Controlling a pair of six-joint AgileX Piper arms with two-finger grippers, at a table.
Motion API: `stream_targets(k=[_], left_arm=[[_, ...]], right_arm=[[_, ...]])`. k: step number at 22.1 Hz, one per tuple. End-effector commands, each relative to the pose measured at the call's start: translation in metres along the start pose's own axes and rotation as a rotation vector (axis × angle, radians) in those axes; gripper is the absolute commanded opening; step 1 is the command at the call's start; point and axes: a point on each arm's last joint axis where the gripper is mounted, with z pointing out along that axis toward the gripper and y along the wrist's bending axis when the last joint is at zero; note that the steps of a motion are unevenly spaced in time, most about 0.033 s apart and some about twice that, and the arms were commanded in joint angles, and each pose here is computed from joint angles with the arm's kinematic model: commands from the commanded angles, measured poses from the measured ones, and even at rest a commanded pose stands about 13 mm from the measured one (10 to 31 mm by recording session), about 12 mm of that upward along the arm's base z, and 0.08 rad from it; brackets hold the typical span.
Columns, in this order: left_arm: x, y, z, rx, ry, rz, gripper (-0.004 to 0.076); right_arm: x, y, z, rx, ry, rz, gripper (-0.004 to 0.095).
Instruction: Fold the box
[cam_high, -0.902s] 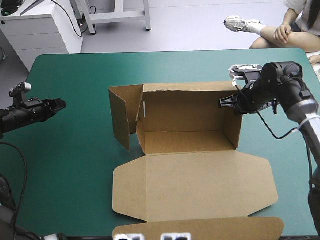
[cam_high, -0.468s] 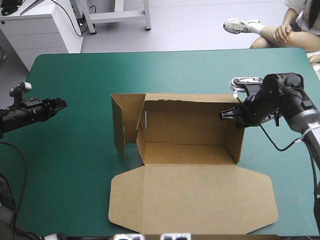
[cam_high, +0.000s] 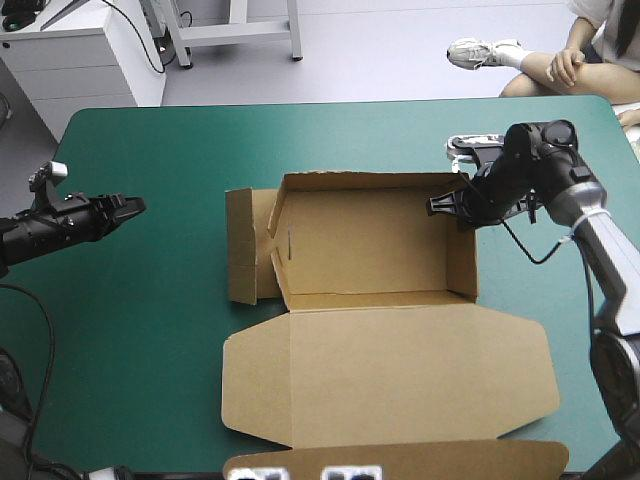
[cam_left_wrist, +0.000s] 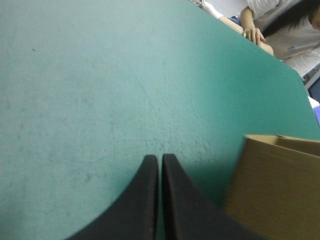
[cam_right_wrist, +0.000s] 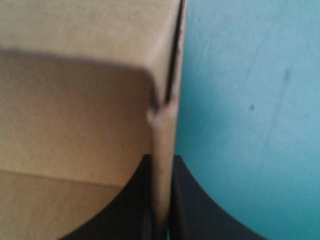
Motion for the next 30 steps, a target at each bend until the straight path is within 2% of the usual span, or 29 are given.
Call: stream_targets(k=[1, 10, 15, 18, 20, 21, 23, 24, 26, 30], left_arm=[[-0.009, -0.023, -0.009, 0.106, -0.042, 0.017, 0.0008], [-0.009, -0.024, -0.009, 0.126, -0.034, 0.016, 0.0008], [-0.008, -0.025, -0.010, 0.138, -0.026, 0.017, 0.0008], [-0.007, -0.027, -0.010, 0.153, -0.017, 0.018, 0.0008], [-0.007, -0.027, -0.010, 0.154, -0.016, 0.018, 0.0008], [-0.007, -0.027, -0.010, 0.154, -0.016, 0.018, 0.0008], [-0.007, -0.027, -0.010, 0.156, -0.016, 0.018, 0.0008], [-0.007, -0.027, -0.010, 0.156, -0.015, 0.016, 0.0008], [-0.007, -0.027, -0.010, 0.161, -0.012, 0.015, 0.0008], [-0.006, -0.028, -0.010, 0.168, -0.007, 0.015, 0.0008]], right_arm=[[-0.015, 0.001, 0.010, -0.013, 0.006, -0.006, -0.0014], [-0.049, 0.000, 0.027, -0.015, -0.065, 0.001, -0.0013], [-0.057, 0.003, 0.012, -0.023, -0.074, -0.029, -0.0009], [-0.061, 0.003, 0.000, -0.022, -0.094, -0.043, 0.0124], [-0.063, 0.005, -0.004, -0.037, -0.108, -0.041, 0.0314], [-0.063, 0.006, -0.005, -0.039, -0.110, -0.041, 0.0450], [-0.063, 0.005, -0.005, -0.038, -0.110, -0.041, 0.0597], [-0.063, 0.005, -0.005, -0.036, -0.110, -0.040, 0.0638], [-0.064, 0.003, -0.010, -0.012, -0.126, 0.014, 0.0631], [-0.059, 0.009, -0.030, -0.048, -0.164, 0.031, 0.0631]])
